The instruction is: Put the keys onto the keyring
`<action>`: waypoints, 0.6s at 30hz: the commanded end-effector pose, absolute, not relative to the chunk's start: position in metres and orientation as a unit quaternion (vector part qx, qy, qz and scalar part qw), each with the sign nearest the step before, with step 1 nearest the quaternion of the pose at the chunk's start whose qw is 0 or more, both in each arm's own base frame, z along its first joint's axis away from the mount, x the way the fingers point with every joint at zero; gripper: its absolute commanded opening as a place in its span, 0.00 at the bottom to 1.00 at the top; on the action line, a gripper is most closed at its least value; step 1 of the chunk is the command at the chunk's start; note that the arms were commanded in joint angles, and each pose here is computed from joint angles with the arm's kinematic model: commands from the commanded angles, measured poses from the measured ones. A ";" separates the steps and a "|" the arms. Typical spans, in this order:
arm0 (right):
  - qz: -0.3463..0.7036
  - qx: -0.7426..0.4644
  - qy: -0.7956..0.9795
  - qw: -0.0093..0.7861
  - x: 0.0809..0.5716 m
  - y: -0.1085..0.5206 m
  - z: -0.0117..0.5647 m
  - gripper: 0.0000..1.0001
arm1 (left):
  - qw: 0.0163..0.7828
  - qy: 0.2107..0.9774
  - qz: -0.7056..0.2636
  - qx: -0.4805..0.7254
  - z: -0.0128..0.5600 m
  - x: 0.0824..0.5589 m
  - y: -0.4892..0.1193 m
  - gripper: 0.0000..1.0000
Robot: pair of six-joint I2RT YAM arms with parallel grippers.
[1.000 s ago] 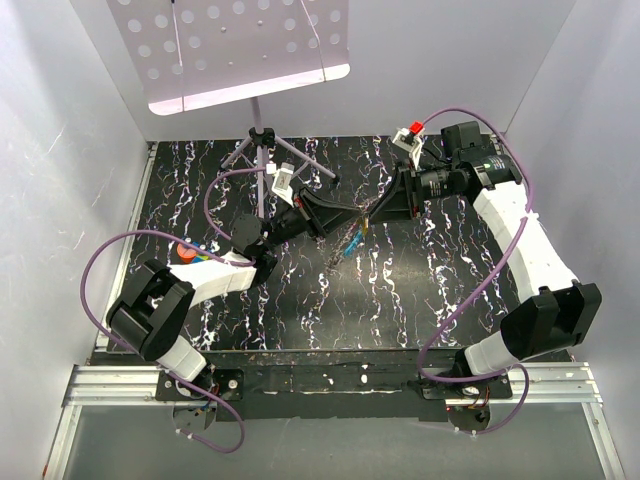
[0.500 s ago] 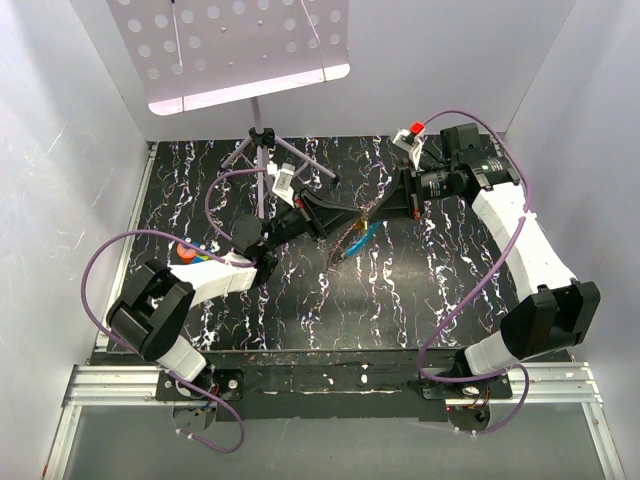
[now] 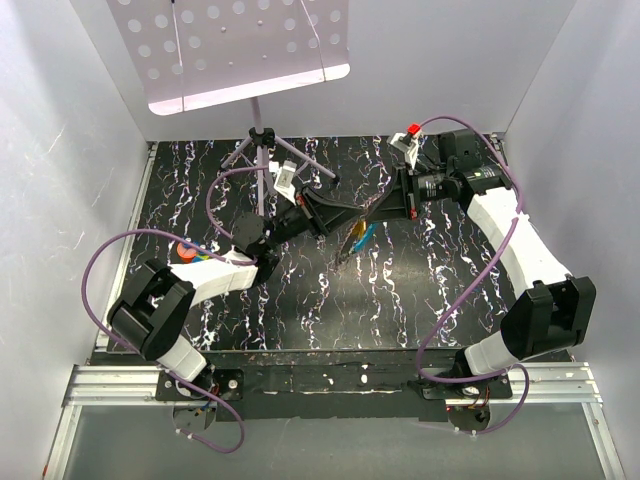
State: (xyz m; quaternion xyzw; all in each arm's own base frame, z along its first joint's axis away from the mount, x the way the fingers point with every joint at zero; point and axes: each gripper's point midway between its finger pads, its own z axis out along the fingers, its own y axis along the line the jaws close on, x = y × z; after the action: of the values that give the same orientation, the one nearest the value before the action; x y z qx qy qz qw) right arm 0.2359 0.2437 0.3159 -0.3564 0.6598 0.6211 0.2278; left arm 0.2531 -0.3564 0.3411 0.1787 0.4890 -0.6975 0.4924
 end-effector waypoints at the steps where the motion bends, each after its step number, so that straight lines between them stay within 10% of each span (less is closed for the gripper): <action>1: 0.624 -0.364 0.649 0.239 0.238 0.246 0.327 0.01 | 0.563 0.348 -0.724 0.193 0.419 0.232 -0.337 0.00; 18: 0.623 -0.356 0.653 0.242 0.239 0.243 0.329 0.02 | 0.555 0.341 -0.726 0.223 0.420 0.232 -0.347 0.00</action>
State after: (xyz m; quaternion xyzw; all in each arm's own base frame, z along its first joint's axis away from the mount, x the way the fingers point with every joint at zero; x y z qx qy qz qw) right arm 0.2409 0.2423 0.3225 -0.3433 0.6607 0.6279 0.2266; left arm 0.2619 -0.3680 0.3529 0.1859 0.4783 -0.7088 0.4840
